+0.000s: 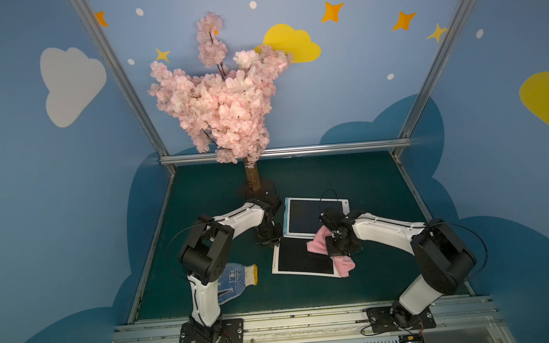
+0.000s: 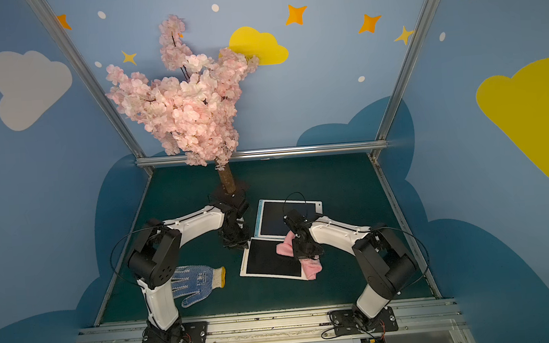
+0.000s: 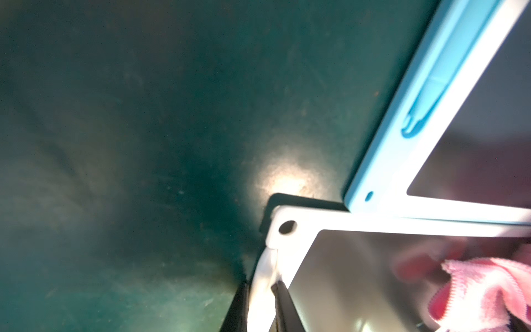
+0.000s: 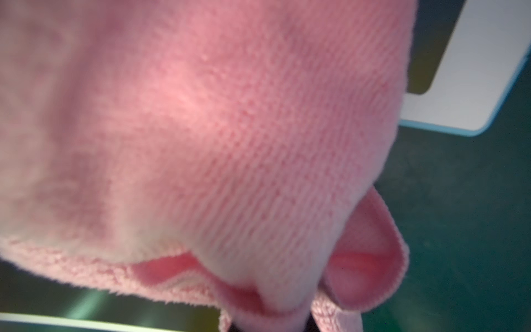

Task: Wipe the drawing tablet
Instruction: Wipe the dirt from the drawing tablet.

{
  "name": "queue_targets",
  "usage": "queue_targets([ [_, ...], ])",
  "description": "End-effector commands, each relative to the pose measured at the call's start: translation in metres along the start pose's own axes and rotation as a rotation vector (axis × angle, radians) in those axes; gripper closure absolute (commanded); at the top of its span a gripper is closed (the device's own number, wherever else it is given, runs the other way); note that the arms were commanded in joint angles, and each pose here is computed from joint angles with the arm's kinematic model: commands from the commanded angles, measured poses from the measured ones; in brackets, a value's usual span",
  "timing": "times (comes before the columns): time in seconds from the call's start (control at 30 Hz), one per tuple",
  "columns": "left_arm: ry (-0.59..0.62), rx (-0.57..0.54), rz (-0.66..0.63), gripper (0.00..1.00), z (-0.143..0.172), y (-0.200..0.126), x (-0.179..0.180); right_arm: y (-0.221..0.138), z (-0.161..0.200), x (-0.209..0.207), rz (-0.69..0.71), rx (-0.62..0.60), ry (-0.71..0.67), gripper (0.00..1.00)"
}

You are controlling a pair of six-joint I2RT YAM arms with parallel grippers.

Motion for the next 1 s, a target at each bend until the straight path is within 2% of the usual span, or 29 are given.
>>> queue_targets([
  [0.0,0.016,0.009,-0.004,0.81,-0.005,0.033,0.0,0.029,-0.015,-0.009,0.022,0.077,-0.023,1.0],
  [0.17,0.012,0.013,-0.008,0.81,-0.004,0.033,0.001,0.024,-0.039,-0.008,0.022,0.05,-0.012,1.0],
  [0.37,0.013,0.014,-0.007,0.81,-0.005,0.034,0.001,0.022,-0.035,-0.01,0.029,0.043,0.011,1.0],
  [0.53,0.014,0.012,-0.004,0.81,-0.005,0.033,0.001,0.015,-0.004,-0.003,0.033,0.046,-0.038,1.0],
  [0.8,0.011,0.01,0.0,0.81,-0.007,0.033,0.0,0.013,0.075,0.022,0.017,0.111,-0.116,1.0],
  [0.9,0.011,0.01,0.001,0.81,-0.007,0.033,0.0,0.013,0.083,0.02,0.02,0.108,-0.112,1.0],
  [0.97,0.013,0.012,0.002,0.81,-0.007,0.033,0.0,0.014,0.075,0.018,0.03,0.098,-0.106,1.0],
])
Point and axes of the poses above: each gripper's point midway between its finger pads, its own y axis out along the fingers, its own x axis along the line the jaws close on, z = x × y, the point moved 10 cm from there along -y, back along the fingers, and after that the axes turned 4 degrees about -y, right-handed, at the moved point
